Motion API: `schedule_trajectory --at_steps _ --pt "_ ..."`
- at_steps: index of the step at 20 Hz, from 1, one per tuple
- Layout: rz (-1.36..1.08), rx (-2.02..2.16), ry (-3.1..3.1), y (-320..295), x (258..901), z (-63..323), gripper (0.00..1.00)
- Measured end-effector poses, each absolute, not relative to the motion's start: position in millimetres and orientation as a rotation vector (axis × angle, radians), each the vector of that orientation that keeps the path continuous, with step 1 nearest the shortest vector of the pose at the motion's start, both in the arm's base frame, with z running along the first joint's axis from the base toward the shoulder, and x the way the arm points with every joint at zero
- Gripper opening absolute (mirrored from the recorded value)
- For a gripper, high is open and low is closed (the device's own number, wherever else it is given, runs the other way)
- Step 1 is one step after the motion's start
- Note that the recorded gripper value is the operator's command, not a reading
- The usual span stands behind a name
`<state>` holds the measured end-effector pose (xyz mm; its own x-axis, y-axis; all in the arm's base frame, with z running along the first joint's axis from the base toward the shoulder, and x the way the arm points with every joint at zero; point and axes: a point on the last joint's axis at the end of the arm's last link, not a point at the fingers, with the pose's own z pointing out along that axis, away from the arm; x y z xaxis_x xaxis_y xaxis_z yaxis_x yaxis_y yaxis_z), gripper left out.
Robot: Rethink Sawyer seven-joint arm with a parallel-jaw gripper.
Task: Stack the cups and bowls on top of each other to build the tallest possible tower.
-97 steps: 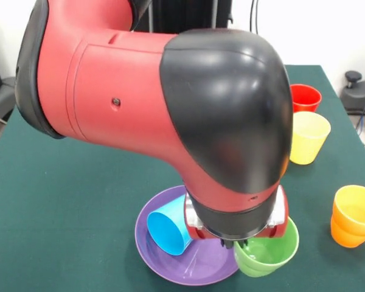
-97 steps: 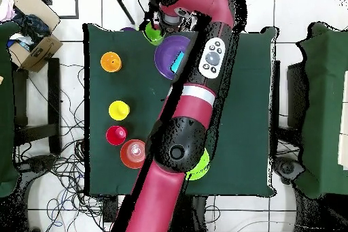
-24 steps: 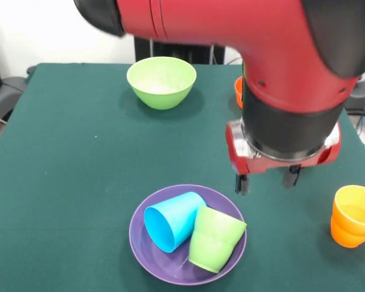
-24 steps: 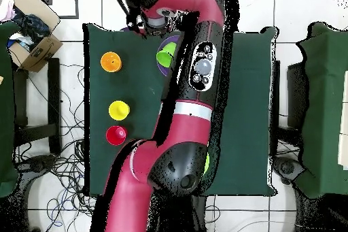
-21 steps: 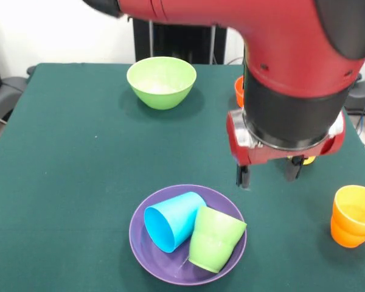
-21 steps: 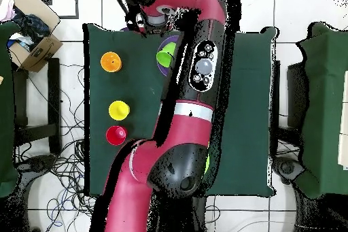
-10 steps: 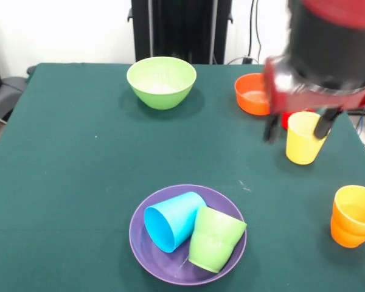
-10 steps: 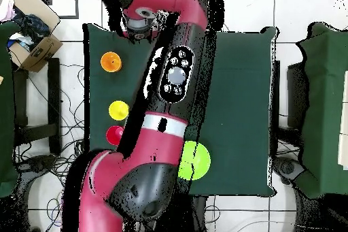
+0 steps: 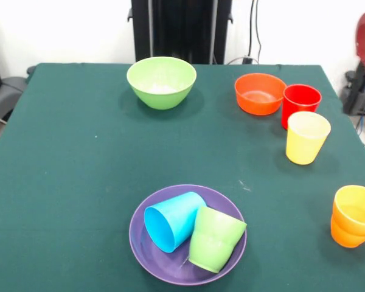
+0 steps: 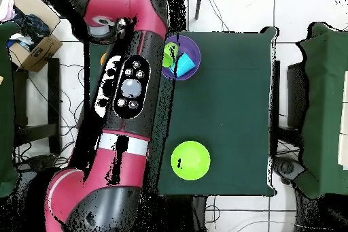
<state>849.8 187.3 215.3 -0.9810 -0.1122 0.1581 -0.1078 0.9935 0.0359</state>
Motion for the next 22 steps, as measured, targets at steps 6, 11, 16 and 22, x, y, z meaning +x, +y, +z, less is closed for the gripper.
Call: schedule_trajectory --at_steps 6,11,16,22 --pt "-0.063 0.191 -3.009 175 864 217 1.00" --pt "-0.108 0.141 -3.011 147 870 206 1.00" --pt "-0.126 0.094 -3.007 120 874 190 1.00" --pt "-0.138 0.077 -3.035 111 879 177 1.00"
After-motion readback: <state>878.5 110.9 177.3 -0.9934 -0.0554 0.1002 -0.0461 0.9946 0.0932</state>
